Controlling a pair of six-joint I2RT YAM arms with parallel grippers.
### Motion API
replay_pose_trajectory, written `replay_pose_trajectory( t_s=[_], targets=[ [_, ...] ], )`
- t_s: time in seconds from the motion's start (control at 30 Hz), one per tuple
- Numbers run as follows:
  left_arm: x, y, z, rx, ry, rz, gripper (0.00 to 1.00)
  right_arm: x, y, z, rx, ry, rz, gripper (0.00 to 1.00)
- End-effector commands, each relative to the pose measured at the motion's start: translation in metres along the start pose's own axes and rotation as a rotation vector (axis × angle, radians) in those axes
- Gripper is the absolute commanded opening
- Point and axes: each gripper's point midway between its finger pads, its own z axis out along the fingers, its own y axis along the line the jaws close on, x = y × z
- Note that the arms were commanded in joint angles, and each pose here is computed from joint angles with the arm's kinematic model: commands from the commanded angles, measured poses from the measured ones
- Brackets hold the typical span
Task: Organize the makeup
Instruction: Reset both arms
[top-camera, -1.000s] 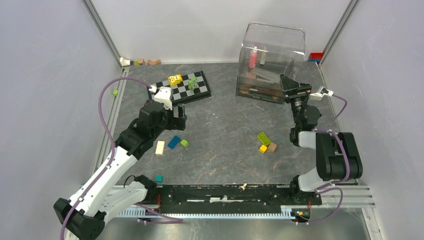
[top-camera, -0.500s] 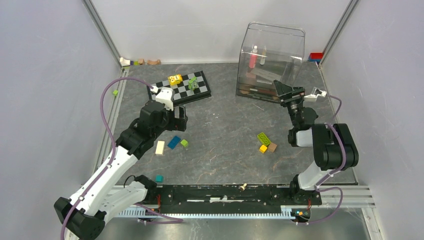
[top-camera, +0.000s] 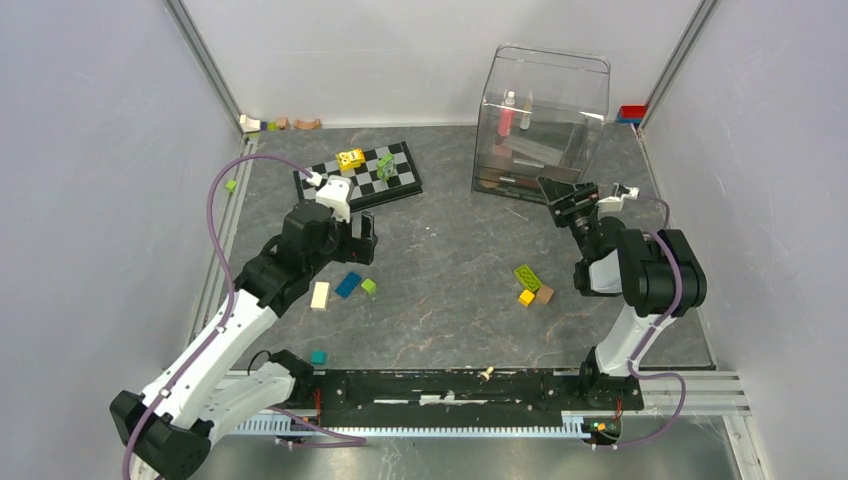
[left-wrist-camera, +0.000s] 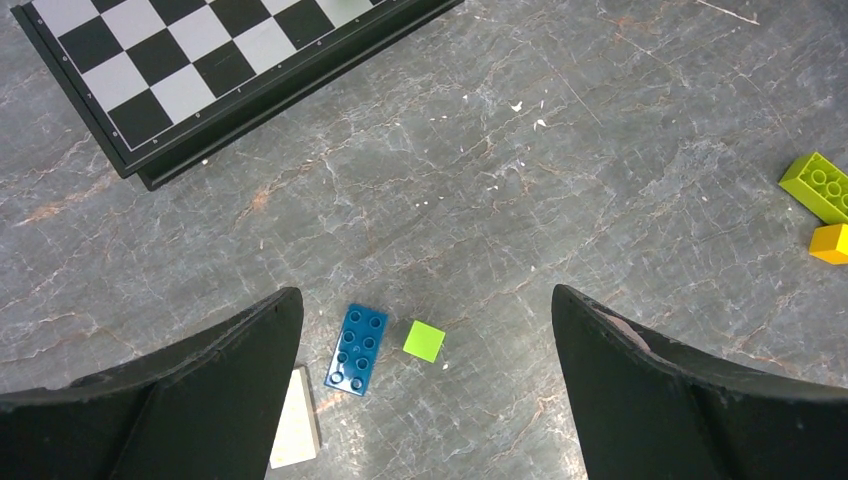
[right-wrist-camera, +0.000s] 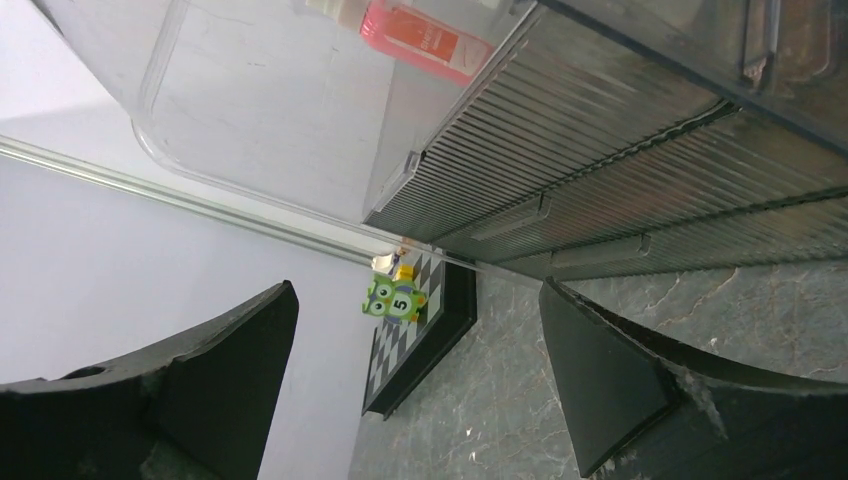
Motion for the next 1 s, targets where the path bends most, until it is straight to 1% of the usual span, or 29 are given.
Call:
replay_pose_trajectory(
  t_s=[0.0,0.2,0.27,0.33,0.43,0.5,0.6,0.73,0.77,0.83,0.97],
  targets=[
    [-0.002,0.002,0.004,-0.007,-0.002,0.029,1.00,-0.022,0.091,-0.018,-0.377,-0.099,-0.172,0.97],
    [-0.005,0.001,0.003,-0.009,0.005,0.010,1.00,-0.011,0.095,-0.030,-0.309,-0.018,-0.271,0.98],
    [-0.009,-0.001,0.000,-0.004,0.001,-0.010,1.00,-0.007,0.091,-0.038,-0.253,0.012,-0.322,0.98],
    [-0.009,-0.003,-0.004,0.006,0.014,-0.023,1.00,-0.001,0.070,-0.045,-0.114,0.066,-0.367,0.98],
    [-0.007,-0.001,-0.013,-0.005,0.040,-0.048,1.00,-0.001,0.051,-0.060,0.063,0.108,-0.496,0.98],
    [-0.002,0.002,-0.021,-0.021,0.058,-0.069,1.00,-0.005,0.030,-0.076,0.215,0.136,-0.561,0.98],
    [0.006,0.004,-0.033,-0.021,0.062,-0.094,1.00,-0.012,0.008,-0.105,0.385,0.167,-0.652,0.98],
    [0.015,0.010,-0.050,-0.026,0.032,-0.122,1.00,-0.017,-0.009,-0.141,0.531,0.177,-0.703,0.98],
    [0.018,0.012,-0.054,-0.035,0.025,-0.129,1.00,-0.019,-0.011,-0.147,0.551,0.172,-0.715,0.98],
    [0.021,0.017,-0.061,-0.050,0.002,-0.144,1.00,-0.016,-0.016,-0.159,0.577,0.202,-0.744,0.98],
    [0.018,0.022,-0.073,-0.054,-0.066,-0.158,1.00,-0.018,-0.037,-0.185,0.705,0.208,-0.757,0.98]
  ],
)
